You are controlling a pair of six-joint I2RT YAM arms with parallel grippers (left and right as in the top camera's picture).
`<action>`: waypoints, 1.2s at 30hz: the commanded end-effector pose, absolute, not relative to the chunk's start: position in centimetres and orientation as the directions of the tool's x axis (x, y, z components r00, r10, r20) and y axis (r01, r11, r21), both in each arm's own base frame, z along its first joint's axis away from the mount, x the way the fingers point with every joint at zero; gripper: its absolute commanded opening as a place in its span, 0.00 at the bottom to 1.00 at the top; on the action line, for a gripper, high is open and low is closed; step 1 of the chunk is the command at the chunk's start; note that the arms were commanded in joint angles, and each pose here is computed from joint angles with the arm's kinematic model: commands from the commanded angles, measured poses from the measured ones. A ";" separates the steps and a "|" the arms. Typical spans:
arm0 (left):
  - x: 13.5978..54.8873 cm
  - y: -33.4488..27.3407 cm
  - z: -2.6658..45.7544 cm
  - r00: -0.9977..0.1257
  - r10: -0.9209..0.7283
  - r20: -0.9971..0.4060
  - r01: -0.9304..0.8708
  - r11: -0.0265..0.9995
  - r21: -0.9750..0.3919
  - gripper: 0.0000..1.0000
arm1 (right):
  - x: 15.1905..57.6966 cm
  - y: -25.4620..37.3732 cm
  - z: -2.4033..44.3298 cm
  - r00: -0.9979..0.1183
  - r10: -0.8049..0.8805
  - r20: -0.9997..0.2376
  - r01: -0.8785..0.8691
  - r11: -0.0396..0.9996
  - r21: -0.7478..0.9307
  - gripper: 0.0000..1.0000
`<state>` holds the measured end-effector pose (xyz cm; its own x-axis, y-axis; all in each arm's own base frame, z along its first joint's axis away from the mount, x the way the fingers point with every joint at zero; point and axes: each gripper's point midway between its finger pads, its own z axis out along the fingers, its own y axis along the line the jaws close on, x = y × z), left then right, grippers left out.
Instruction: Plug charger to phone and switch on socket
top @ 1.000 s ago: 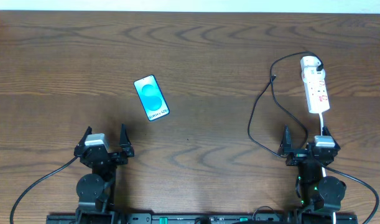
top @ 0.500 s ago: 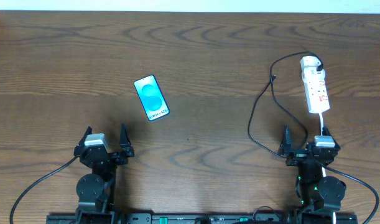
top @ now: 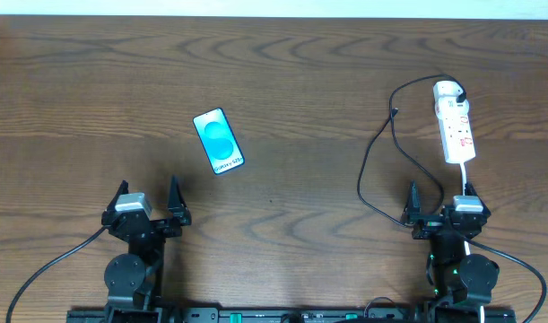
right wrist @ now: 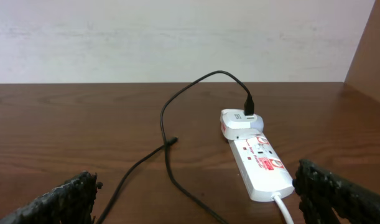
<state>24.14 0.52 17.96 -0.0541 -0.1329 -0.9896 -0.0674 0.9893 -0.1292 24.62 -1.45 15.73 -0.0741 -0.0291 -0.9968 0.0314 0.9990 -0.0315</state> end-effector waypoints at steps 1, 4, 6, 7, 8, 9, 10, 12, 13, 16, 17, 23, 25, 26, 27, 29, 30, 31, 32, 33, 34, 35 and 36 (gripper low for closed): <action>24.0 0.7 19.2 -0.028 -0.139 -0.990 -0.075 0.988 -0.137 0.92 | 24.6 -1.4 15.7 -0.076 -0.041 -0.996 0.029 0.999 -0.044 0.99; 24.0 0.7 19.6 -0.012 -0.140 -0.990 -0.072 0.988 -0.139 0.92 | 24.6 -1.4 15.7 -0.076 -0.041 -0.996 0.029 0.999 -0.044 0.99; 23.8 0.7 21.6 0.052 -0.145 -0.988 -0.063 0.987 -0.148 0.92 | 24.6 -1.4 15.7 -0.075 -0.041 -0.996 0.029 0.999 -0.044 0.99; 23.7 0.7 22.2 0.064 -0.146 -0.987 -0.062 0.987 -0.150 0.92 | 24.6 -1.4 15.7 -0.076 -0.041 -0.996 0.029 0.999 -0.044 0.99; 23.5 0.8 22.9 0.073 -0.146 -0.987 -0.060 0.987 -0.151 0.92 | 24.6 -1.4 15.7 -0.076 -0.041 -0.996 0.029 0.999 -0.044 0.99; 23.5 0.8 23.3 0.067 -0.146 -0.987 -0.061 0.987 -0.150 0.92 | 24.6 -1.4 15.7 -0.076 -0.041 -0.996 0.029 0.999 -0.044 0.99; 23.8 0.7 23.7 0.048 -0.145 -0.988 -0.064 0.987 -0.147 0.92 | 24.6 -1.4 15.7 -0.075 -0.041 -0.996 0.029 0.999 -0.044 0.99; 24.4 0.7 24.5 0.014 -0.143 -0.990 -0.068 0.987 -0.143 0.92 | 24.6 -1.4 15.7 -0.076 -0.041 -0.996 0.029 0.999 -0.044 0.99; 24.8 0.7 25.1 0.000 -0.142 -0.990 -0.071 0.987 -0.141 0.92 | 24.6 -1.4 15.7 -0.075 -0.041 -0.996 0.029 0.999 -0.044 0.99; 27.0 -0.2 27.9 -0.083 -0.136 -0.987 -0.038 0.990 -0.134 0.92 | 24.6 -1.4 15.7 -0.076 -0.041 -0.996 0.029 0.999 -0.044 0.99; 27.9 -0.8 28.7 -0.116 -0.135 -0.984 -0.011 0.991 -0.135 0.92 | 24.6 -1.4 15.7 -0.076 -0.041 -0.996 0.029 0.999 -0.044 0.99; 34.8 -3.7 31.9 -0.410 -0.171 -0.896 -0.003 0.983 -0.186 0.92 | 24.6 -1.4 15.7 -0.076 -0.041 -0.996 0.029 0.999 -0.044 0.99; 36.4 -4.7 31.0 -0.494 -0.149 -0.857 0.004 0.985 -0.174 0.92 | 24.6 -1.4 15.7 -0.076 -0.041 -0.996 0.029 0.999 -0.044 0.99; 37.3 -5.5 30.0 -0.531 -0.135 -0.837 0.014 0.986 -0.168 0.92 | 24.6 -1.4 15.7 -0.076 -0.041 -0.996 0.029 0.999 -0.044 0.99; 37.7 -6.1 28.8 -0.561 -0.123 -0.818 0.023 0.986 -0.164 0.92 | 24.6 -1.4 15.7 -0.075 -0.041 -0.996 0.029 0.999 -0.044 0.99; 38.0 -6.8 26.8 -0.616 -0.105 -0.781 0.028 0.988 -0.154 0.92 | 24.6 -1.4 15.7 -0.076 -0.041 -0.996 0.029 0.999 -0.044 0.99; 38.1 -7.0 26.1 -0.632 -0.098 -0.769 0.031 0.988 -0.151 0.92 | 24.6 -1.4 15.7 -0.075 -0.041 -0.996 0.029 0.999 -0.044 0.99; 38.3 -7.2 25.6 -0.642 -0.093 -0.761 0.033 0.988 -0.149 0.92 | 24.6 -1.4 15.7 -0.076 -0.041 -0.996 0.029 0.999 -0.044 0.99; 38.2 -7.6 25.1 -0.658 -0.088 -0.748 0.046 0.987 -0.156 0.92 | 24.6 -1.4 15.7 -0.075 -0.041 -0.996 0.029 0.999 -0.044 0.99; 37.9 -8.3 24.3 -0.688 -0.080 -0.721 0.070 0.982 -0.176 0.92 | 24.6 -1.4 15.7 -0.075 -0.041 -0.996 0.029 0.999 -0.044 0.99; 37.8 -8.5 24.0 -0.697 -0.078 -0.713 0.076 0.980 -0.182 0.92 | 24.6 -1.4 15.7 -0.075 -0.041 -0.996 0.029 0.999 -0.044 0.99; 37.6 -8.6 23.5 -0.714 -0.075 -0.697 0.078 0.980 -0.185 0.92 | 24.6 -1.4 15.7 -0.076 -0.041 -0.996 0.029 0.999 -0.044 0.99; 37.5 -8.6 23.2 -0.722 -0.073 -0.688 0.076 0.980 -0.183 0.92 | 24.6 -1.4 15.7 -0.075 -0.041 -0.996 0.029 0.999 -0.044 0.99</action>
<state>37.62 -7.81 23.71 -0.6967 -0.0791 -0.7130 0.0524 0.9857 -0.1605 24.61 -1.45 15.71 -0.0749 -0.0294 -0.9968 0.0313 0.9990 -0.0318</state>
